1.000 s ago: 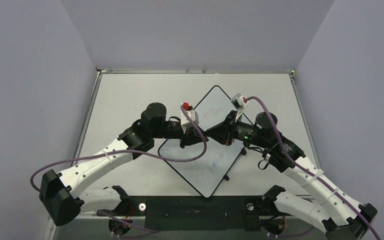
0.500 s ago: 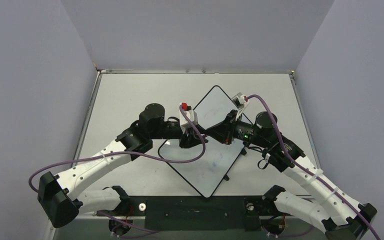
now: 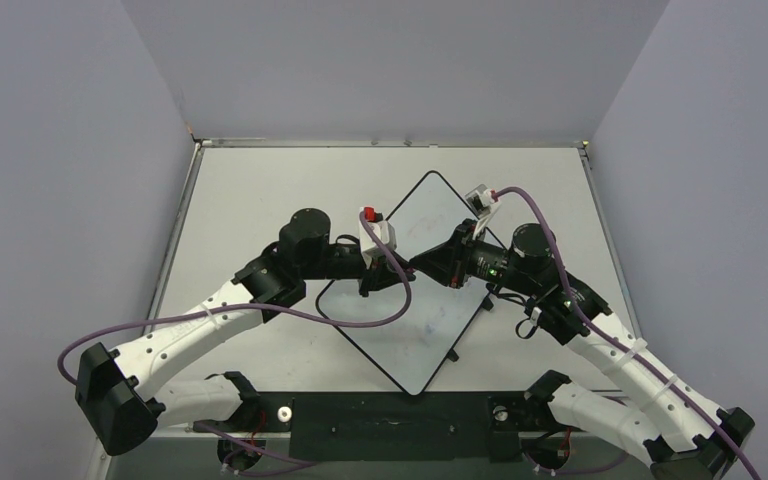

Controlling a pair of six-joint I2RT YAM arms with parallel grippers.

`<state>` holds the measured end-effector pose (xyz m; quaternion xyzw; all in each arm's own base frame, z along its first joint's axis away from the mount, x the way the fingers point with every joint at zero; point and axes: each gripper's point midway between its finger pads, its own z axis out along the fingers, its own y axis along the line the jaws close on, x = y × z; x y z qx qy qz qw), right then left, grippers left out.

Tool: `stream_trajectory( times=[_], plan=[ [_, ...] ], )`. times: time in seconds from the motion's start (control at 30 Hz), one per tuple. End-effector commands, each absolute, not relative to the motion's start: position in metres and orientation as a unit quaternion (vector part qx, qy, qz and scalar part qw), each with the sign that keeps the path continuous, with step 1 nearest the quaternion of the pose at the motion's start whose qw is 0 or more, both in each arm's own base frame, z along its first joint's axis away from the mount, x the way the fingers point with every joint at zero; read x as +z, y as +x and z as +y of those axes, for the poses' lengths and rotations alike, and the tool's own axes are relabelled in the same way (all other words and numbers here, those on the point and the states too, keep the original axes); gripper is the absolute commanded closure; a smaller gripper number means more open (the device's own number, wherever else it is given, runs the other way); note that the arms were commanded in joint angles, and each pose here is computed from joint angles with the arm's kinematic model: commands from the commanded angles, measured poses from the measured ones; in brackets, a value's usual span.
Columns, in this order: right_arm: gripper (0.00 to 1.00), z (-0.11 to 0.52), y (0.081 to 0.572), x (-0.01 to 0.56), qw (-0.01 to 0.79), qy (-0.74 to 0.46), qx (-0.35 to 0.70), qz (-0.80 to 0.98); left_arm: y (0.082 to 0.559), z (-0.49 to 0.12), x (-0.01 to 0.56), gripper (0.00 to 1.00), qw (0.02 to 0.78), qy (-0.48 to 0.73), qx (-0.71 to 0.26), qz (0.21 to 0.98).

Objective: Write a sentence on the whiteboard
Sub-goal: Open the pen cap from the whiteboard marker, then place the pen cap at the center of the board.

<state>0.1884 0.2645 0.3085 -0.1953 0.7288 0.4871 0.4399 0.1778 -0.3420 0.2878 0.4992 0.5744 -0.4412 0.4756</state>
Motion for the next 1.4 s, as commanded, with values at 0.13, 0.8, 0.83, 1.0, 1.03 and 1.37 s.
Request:
stream_trajectory(
  times=[0.13, 0.8, 0.83, 1.0, 1.03, 1.37],
  plan=[
    [1.00, 0.259, 0.198, 0.342, 0.484, -0.167, 0.492, 0.704, 0.187, -0.337, 0.296, 1.00, 0.517, 0.479, -0.418, 0.573],
    [1.00, 0.202, 0.244, 0.333, 0.479, -0.016, 0.399, 0.782, 0.199, -0.302, 0.279, 1.00, 0.565, 0.446, -0.335, 0.608],
    [1.00, 0.200, 0.244, 0.334, 0.480, -0.014, 0.399, 0.781, 0.199, -0.301, 0.277, 1.00, 0.565, 0.445, -0.333, 0.610],
    [1.00, 0.192, 0.247, 0.336, 0.487, -0.004, 0.395, 0.779, 0.204, -0.292, 0.282, 1.00, 0.582, 0.422, -0.319, 0.618],
    [1.00, 0.190, 0.247, 0.337, 0.490, -0.003, 0.393, 0.778, 0.206, -0.291, 0.280, 1.00, 0.583, 0.415, -0.316, 0.623],
    [1.00, 0.179, 0.254, 0.337, 0.510, 0.011, 0.368, 0.777, 0.249, -0.219, 0.277, 1.00, 0.631, 0.195, -0.204, 0.723]
  ],
)
